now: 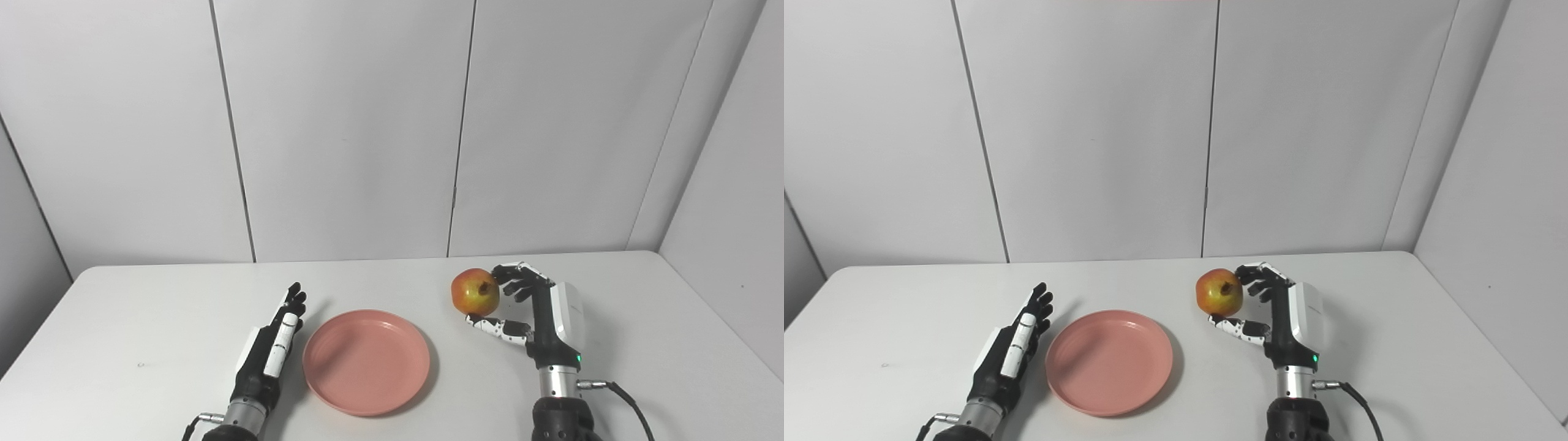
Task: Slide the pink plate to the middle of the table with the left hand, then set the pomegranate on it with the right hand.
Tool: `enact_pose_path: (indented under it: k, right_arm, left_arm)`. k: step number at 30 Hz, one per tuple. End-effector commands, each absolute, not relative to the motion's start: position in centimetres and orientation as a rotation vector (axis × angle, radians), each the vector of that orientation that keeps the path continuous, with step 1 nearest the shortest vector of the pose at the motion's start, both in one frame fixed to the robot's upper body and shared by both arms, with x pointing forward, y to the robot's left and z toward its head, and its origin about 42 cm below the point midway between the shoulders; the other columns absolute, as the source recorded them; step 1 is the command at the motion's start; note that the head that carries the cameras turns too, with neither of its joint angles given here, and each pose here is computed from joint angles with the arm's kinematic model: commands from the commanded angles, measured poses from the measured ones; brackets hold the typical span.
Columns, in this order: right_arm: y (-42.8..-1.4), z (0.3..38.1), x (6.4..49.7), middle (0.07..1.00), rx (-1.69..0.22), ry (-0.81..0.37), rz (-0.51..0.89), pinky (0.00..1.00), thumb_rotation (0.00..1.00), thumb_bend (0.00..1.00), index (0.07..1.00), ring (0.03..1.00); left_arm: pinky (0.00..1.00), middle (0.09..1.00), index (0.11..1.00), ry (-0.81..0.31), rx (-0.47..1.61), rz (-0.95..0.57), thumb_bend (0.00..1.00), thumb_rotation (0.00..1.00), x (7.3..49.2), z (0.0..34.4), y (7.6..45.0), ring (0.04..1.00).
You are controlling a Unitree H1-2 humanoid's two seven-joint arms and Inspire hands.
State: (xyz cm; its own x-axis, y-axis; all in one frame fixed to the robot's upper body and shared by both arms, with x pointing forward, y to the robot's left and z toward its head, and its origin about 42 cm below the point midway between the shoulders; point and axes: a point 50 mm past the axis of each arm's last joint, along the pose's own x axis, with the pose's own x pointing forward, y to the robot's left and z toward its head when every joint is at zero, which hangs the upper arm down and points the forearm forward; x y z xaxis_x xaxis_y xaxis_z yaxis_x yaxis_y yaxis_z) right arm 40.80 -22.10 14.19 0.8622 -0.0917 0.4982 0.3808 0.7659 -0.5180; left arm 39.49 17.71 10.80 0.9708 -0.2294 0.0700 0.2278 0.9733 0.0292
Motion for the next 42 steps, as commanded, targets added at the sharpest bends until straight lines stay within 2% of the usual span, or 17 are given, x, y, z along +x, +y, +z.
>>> enact_pose_path:
  k: [1, 16, 20, 39, 42]
  right_arm:
    - [-21.5, 16.6, 41.3, 0.460, -0.624, -0.588, -0.250, 0.42, 0.00, 0.52, 0.523, 0.489]
    - [-18.6, 17.2, 40.8, 0.441, -0.603, -0.628, -0.184, 0.36, 0.00, 0.52, 0.534, 0.429]
    - [-17.6, 17.1, 40.7, 0.459, -0.602, -0.626, -0.151, 0.42, 0.00, 0.52, 0.522, 0.473]
    - [-13.1, 15.7, 41.0, 0.441, -0.630, -0.636, -0.003, 0.41, 0.00, 0.52, 0.534, 0.444]
    - [-12.9, 15.5, 41.1, 0.454, -0.637, -0.627, 0.011, 0.44, 0.00, 0.52, 0.526, 0.471]
  left_arm:
    - [1.00, 0.993, 0.985, -0.065, 0.000, -0.235, 0.56, 1.00, 39.1, 10.0, 17.4, 0.997]
    - [0.99, 0.995, 0.986, -0.070, 0.010, -0.229, 0.57, 1.00, 39.2, 10.0, 16.9, 0.992]
    - [1.00, 1.000, 0.999, -0.079, 0.007, -0.240, 0.54, 1.00, 39.3, 9.9, 16.9, 1.000]
    - [1.00, 1.000, 1.000, -0.069, 0.022, -0.235, 0.55, 1.00, 39.2, 10.1, 16.6, 1.000]
    - [1.00, 1.000, 1.000, -0.067, 0.018, -0.245, 0.55, 1.00, 39.2, 10.1, 16.4, 1.000]
